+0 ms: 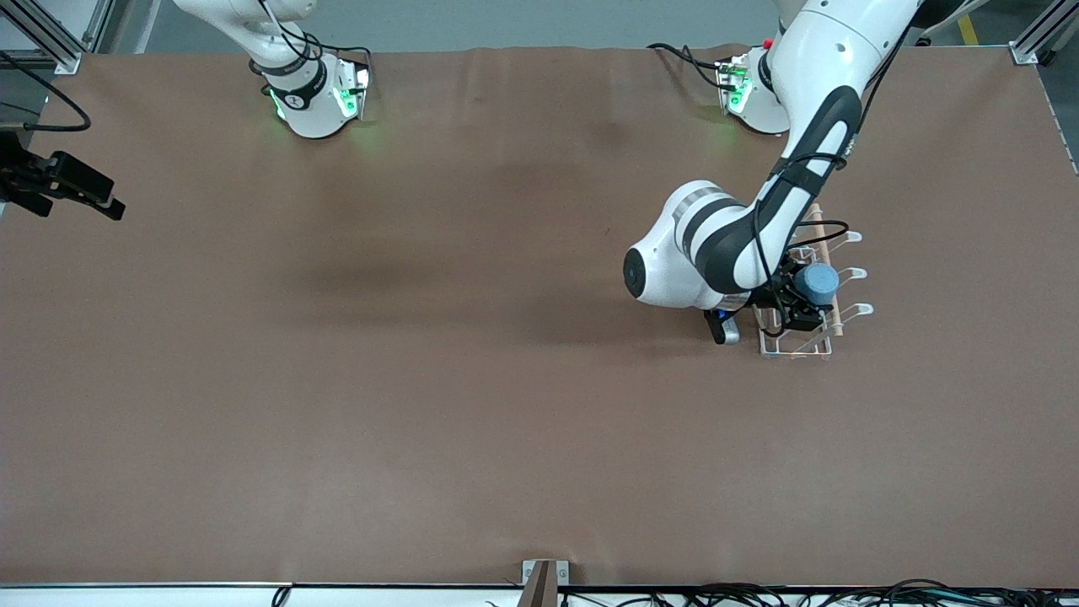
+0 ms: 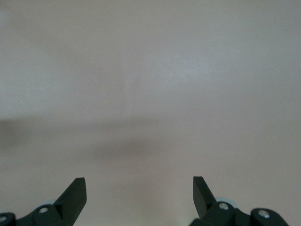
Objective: Hang cup on cup holder
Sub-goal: 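Lower the cup onto a white hook with the left gripper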
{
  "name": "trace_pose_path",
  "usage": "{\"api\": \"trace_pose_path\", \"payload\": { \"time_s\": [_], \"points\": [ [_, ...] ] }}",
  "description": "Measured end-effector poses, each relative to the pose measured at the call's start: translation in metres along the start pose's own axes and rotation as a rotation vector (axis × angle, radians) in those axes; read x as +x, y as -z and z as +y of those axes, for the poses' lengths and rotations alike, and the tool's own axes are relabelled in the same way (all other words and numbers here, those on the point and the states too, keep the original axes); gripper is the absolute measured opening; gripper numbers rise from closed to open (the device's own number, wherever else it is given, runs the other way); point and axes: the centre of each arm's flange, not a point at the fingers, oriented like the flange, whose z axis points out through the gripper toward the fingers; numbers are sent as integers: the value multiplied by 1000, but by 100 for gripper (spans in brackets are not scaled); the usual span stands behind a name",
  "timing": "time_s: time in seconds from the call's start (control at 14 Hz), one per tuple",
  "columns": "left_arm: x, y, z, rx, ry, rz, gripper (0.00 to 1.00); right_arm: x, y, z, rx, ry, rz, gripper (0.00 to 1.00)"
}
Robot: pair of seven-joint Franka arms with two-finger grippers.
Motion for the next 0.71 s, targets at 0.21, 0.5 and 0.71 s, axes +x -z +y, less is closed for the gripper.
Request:
{"api": "trace_pose_path", "payload": {
  "time_s": [0.21, 0.5, 0.71],
  "points": [
    [7, -4, 2, -2, 19, 1, 82, 0, 2, 0, 0, 25, 5, 100],
    [14, -15, -2, -13, 33, 19, 82, 1, 1, 10, 2, 33, 4, 100],
    [17, -17, -3, -11, 54, 34, 95, 3, 0, 13, 2, 27, 7, 100]
  ]
}}
